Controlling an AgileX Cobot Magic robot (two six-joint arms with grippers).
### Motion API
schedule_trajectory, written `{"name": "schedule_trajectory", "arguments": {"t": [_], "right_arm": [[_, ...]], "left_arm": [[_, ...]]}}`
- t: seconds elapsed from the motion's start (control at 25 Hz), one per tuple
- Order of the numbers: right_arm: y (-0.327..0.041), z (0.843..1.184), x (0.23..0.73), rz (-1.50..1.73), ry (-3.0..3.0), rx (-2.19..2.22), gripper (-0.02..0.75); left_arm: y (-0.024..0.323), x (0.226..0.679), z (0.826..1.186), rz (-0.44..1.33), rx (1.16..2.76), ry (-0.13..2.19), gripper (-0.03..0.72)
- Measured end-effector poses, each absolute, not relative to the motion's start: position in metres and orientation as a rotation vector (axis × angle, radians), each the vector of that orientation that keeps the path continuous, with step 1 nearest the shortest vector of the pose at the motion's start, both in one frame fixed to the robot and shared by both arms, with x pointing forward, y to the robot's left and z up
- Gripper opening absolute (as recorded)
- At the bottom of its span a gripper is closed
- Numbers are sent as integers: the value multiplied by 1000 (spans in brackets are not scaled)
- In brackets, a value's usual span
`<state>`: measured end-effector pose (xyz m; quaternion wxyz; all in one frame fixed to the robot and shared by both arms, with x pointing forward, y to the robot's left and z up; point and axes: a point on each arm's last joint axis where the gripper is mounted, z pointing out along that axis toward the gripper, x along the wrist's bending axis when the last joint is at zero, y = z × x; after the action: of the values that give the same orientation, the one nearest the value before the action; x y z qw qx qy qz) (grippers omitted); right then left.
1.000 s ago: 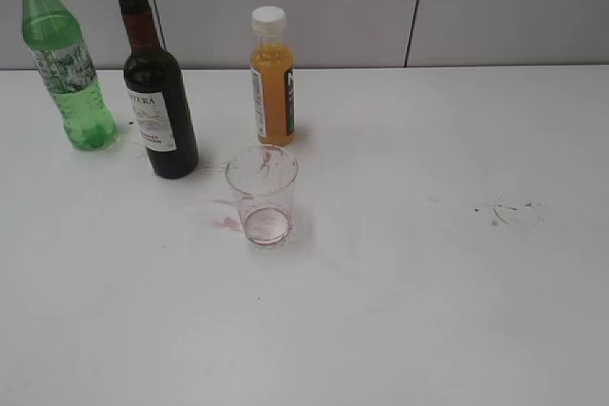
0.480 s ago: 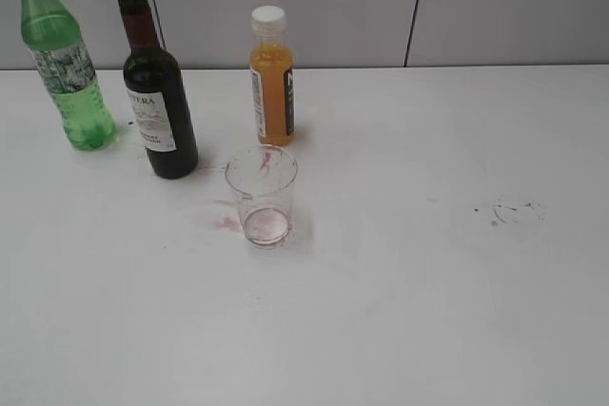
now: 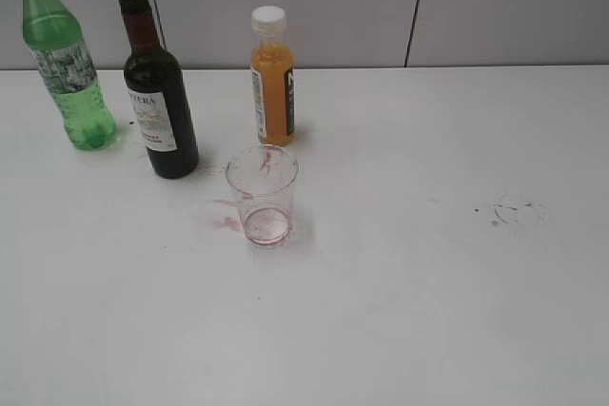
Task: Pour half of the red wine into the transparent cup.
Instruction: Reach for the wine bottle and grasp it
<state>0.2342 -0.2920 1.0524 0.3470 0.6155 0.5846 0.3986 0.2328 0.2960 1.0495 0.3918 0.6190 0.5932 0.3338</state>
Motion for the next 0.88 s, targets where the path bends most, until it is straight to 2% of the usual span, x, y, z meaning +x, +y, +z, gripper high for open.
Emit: {"name": "schedule_trajectory", "arguments": {"t": [0.88], "right_arm": [[-291, 1052, 233, 1115, 1627, 1532, 583]], "left_arm": [[296, 233, 1050, 848, 1572, 1506, 237]]}}
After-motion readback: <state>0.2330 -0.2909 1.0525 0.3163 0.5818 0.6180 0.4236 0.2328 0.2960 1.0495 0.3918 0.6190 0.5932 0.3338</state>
